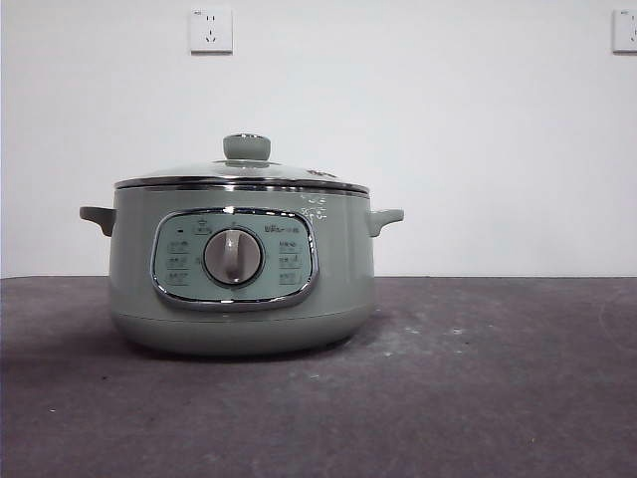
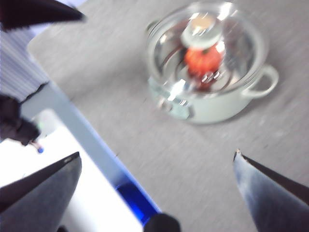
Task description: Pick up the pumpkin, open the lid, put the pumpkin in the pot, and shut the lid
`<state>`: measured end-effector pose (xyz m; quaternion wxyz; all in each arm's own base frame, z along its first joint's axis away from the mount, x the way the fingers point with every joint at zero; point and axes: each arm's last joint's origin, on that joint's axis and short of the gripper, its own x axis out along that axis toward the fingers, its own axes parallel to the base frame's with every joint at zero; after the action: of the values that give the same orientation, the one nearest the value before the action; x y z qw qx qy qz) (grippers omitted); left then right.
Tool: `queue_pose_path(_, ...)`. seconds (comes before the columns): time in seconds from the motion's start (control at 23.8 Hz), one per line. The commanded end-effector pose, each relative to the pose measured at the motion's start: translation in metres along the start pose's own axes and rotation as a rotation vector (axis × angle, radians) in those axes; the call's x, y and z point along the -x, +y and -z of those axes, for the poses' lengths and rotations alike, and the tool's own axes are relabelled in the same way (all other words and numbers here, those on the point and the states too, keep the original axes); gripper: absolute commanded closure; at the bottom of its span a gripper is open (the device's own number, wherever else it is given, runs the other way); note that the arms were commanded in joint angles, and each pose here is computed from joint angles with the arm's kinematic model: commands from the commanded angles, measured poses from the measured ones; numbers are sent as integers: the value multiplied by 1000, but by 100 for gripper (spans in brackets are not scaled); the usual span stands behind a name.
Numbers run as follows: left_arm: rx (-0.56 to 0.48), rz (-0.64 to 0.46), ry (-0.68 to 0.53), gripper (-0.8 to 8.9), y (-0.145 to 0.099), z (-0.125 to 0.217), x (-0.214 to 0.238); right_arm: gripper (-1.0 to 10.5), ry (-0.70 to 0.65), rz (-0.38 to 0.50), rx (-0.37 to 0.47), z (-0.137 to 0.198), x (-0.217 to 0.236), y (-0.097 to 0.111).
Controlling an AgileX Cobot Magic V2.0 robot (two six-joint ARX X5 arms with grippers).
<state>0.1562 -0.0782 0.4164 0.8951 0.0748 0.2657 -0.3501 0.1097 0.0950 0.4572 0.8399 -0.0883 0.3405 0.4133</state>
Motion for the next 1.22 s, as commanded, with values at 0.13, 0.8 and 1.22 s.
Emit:
queue_pose_path(0.13,18,14,52,828,-9,13,21,876,65,-4,-27,4,-3,0)
queue_pose_path(0.8,29,15,93,817,-10,19,25,947,71,0,-29,6,-1,0)
queue_pose_path(1.22,29,13,91,817,-10,19,24,947,67,0,-28,6,0,0)
